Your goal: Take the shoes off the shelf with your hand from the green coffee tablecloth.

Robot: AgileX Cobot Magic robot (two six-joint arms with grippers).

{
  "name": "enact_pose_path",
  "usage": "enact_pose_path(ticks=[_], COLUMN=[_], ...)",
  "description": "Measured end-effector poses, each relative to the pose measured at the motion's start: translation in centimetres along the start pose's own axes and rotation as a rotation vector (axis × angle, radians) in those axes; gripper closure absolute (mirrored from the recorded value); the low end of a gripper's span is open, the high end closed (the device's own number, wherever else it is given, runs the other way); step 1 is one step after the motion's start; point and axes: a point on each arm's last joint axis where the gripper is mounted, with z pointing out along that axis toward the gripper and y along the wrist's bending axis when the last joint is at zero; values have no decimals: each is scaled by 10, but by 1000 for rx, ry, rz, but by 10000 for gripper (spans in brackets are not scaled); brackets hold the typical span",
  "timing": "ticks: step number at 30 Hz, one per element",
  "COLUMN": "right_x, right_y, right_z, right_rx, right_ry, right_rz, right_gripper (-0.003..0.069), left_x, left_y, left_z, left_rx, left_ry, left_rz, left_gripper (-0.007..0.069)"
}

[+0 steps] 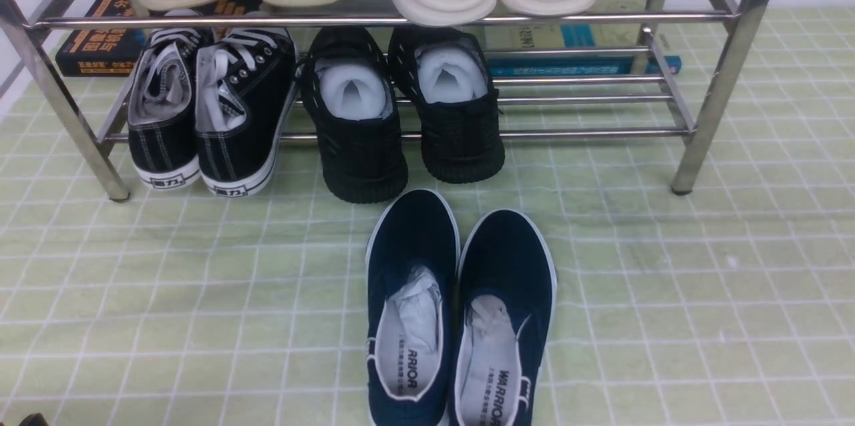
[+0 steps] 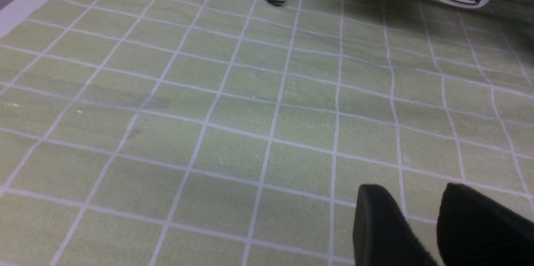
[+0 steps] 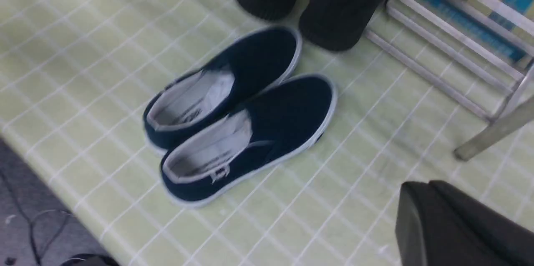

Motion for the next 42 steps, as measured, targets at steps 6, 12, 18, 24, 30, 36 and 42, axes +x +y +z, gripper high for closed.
enact_pose_path(ticks=[6, 12, 18, 24, 30, 36, 42], right_x=[74, 110, 133, 149, 150, 151, 171], right_y=[9, 15, 18, 19, 18, 18, 8], right_z=[44, 75, 93, 104, 105, 104, 103], right_rx=[-93, -147, -154, -150, -150, -154, -74], right_ry=[-289, -452, -431, -375, -372, -374, -384], right_rz=[102, 111, 104, 102, 103, 115, 148], right_gripper=[673, 671, 666, 662, 659, 655, 649], left_x=[0, 0, 0, 0, 0, 0, 0], left_y=[0, 0, 0, 0, 0, 0, 0], left_z=[0, 0, 0, 0, 0, 0, 0], left_rx=[0, 0, 0, 0, 0, 0, 0], left_ry=[0, 0, 0, 0, 0, 0, 0], left_rz=[0, 0, 0, 0, 0, 0, 0], left_gripper=[383, 383, 383, 383, 383, 383, 383])
